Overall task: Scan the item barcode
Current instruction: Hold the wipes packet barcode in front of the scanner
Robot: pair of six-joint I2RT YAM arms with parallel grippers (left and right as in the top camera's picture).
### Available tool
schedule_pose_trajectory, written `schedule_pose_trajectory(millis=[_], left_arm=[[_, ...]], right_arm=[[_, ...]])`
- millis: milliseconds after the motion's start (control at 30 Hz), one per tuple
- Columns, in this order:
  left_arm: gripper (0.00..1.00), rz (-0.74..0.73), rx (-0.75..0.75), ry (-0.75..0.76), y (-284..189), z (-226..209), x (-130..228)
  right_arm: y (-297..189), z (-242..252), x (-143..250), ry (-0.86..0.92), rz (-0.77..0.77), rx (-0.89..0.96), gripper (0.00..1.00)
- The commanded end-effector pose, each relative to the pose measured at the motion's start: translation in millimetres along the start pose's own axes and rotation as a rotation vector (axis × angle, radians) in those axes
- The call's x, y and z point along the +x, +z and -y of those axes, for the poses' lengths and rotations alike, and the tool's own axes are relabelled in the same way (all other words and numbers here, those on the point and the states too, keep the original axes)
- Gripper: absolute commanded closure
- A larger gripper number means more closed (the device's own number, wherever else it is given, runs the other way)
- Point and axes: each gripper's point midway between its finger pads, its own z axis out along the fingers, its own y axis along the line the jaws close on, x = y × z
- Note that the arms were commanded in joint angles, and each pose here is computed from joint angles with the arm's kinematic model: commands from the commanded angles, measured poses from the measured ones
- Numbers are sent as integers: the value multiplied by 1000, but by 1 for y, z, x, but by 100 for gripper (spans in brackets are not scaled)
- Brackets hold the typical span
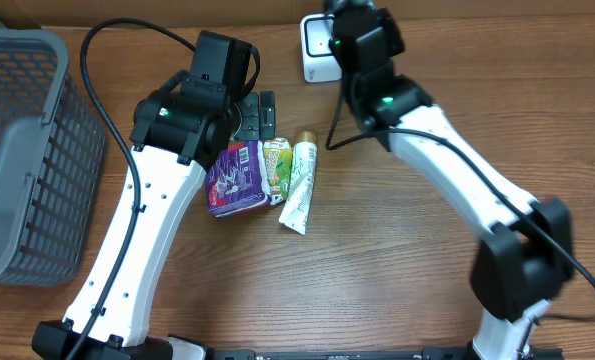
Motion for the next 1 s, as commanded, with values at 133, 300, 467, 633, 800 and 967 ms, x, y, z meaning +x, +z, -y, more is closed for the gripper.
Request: schedule_pose_trajectory(millis=[133,300,467,633,800,967], left_arm=[[0,20,-19,-19,-3,-5,-7],[0,20,-19,-19,-3,-5,-7],[0,20,-19,-19,-3,-5,-7],[0,20,-19,-19,-3,-5,-7],[0,20,-19,-19,-3,-5,-7],[0,20,-19,-19,-3,-5,-7]], right_arm=[[26,-27,-11,-373,90,149,96],[44,-53,-4,-588,130,202,96],[60,-75,21,-676,101,195,96],[63,-79,25,-681,99,186,96],[64,-78,26,-682,98,186,96],[64,-79,26,-682,101,184,96]])
